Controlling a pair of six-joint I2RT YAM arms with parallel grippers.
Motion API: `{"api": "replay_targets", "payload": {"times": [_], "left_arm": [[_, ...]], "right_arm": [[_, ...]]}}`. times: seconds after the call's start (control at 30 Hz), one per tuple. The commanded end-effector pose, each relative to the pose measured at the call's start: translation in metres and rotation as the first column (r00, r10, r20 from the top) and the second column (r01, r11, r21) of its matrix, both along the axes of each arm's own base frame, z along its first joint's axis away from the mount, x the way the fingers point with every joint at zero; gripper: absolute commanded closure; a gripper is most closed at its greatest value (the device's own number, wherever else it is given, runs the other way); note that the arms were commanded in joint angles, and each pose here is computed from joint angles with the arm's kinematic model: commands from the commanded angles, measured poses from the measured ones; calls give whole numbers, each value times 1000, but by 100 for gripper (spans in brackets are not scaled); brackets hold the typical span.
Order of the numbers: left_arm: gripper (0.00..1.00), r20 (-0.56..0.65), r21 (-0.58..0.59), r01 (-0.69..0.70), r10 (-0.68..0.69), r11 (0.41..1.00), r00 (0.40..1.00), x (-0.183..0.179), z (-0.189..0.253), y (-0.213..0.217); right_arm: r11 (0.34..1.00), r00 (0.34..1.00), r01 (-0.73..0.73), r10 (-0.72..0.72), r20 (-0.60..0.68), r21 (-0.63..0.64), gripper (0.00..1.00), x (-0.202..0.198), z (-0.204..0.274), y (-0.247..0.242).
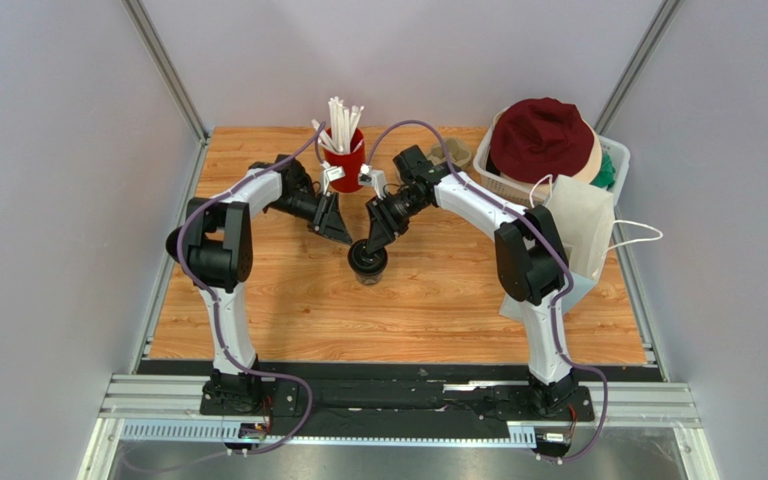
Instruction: Pack the takeout coffee
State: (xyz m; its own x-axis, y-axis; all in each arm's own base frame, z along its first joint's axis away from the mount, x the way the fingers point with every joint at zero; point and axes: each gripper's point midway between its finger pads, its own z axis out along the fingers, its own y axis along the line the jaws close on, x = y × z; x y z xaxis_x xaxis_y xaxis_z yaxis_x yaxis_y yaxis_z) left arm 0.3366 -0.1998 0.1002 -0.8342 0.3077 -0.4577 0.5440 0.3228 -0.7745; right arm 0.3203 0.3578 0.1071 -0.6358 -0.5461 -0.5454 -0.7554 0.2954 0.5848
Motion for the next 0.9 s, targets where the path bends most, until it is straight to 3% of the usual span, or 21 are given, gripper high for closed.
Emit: {"api": "replay_targets", "payload": {"times": [0.0,0.5,0.87], "left_arm": [[46,23,-60,47,-46,997,999,-6,3,-5],[45,-23,-166,85,-90,982,996,-19,11,-11],[53,-41,26,70,-69,997,997,-21,-31,-5]], "right_arm": [[991,1000,-30,29,-3,-129,58,-6,-43,-10],[987,999,-31,34,19,-158,58,-7,-48,-10],[986,999,-28,35,38,-163,58,-5,-48,-9]]}}
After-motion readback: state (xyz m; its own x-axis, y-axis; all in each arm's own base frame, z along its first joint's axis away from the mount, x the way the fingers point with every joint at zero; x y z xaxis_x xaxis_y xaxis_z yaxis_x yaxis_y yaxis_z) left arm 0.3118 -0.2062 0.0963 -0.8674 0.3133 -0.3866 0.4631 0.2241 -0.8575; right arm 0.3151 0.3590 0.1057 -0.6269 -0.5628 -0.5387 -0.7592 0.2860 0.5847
